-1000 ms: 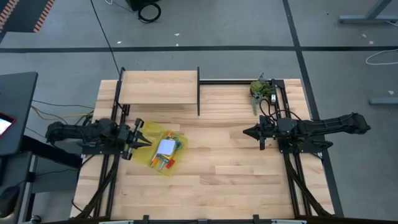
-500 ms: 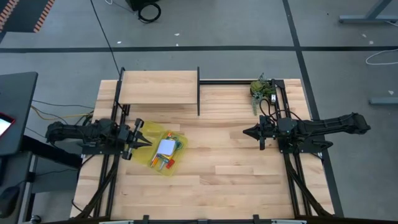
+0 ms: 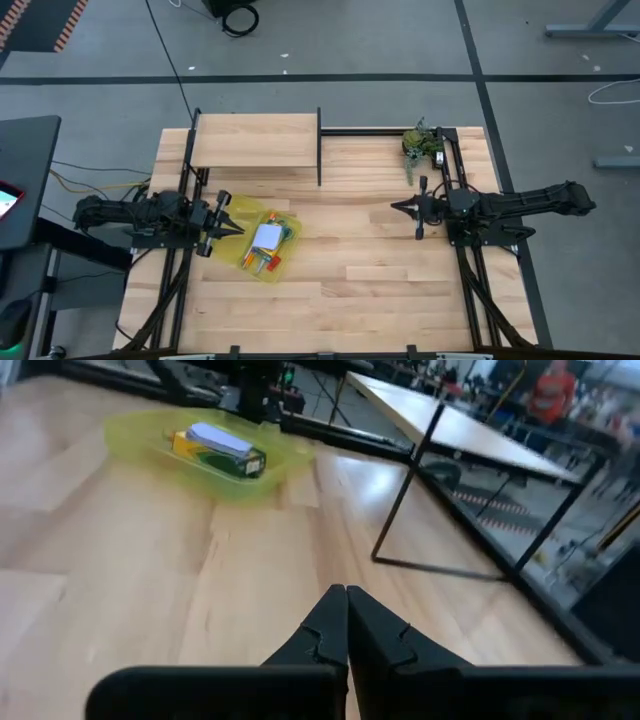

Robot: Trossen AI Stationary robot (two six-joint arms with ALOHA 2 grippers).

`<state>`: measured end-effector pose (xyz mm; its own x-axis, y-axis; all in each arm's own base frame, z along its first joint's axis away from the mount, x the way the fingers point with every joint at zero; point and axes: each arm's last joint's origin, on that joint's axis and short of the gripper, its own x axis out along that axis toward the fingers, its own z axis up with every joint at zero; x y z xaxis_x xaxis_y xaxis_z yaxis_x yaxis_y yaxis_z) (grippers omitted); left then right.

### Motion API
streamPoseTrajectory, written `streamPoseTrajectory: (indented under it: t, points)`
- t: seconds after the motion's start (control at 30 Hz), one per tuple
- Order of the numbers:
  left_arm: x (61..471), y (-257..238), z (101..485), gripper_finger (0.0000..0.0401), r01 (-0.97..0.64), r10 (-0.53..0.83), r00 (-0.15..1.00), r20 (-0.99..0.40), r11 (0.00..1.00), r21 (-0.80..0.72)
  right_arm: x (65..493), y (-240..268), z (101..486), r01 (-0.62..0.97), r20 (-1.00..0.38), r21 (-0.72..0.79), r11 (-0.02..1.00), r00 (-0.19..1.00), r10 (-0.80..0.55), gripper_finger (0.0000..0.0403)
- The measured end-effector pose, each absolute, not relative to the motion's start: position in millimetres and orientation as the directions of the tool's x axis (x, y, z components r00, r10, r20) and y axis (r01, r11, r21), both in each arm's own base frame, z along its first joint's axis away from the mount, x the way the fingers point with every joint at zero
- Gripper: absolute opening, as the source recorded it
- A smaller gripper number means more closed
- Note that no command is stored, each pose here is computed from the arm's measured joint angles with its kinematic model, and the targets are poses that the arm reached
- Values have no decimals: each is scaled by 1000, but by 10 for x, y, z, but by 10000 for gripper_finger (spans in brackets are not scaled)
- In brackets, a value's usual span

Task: Pack school essentials
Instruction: Return to Home Position

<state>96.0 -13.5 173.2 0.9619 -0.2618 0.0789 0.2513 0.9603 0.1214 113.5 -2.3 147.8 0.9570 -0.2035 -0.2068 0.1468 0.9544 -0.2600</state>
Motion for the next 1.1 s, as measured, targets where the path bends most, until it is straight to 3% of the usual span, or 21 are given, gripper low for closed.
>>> streamPoseTrajectory:
  t: [0.3,0.8,1.1]
  points:
    - [960,-134,1733,34,251,-261,962,79,960,121,1137,-21,1487,111,-198,-373,921,960,-196,10]
    - [961,-135,1731,35,251,-262,962,78,960,121,1132,80,1454,-226,-236,-329,917,960,152,10]
    - [960,-135,1731,25,251,-262,962,79,960,121,1129,85,1448,-237,-241,-272,933,955,172,10]
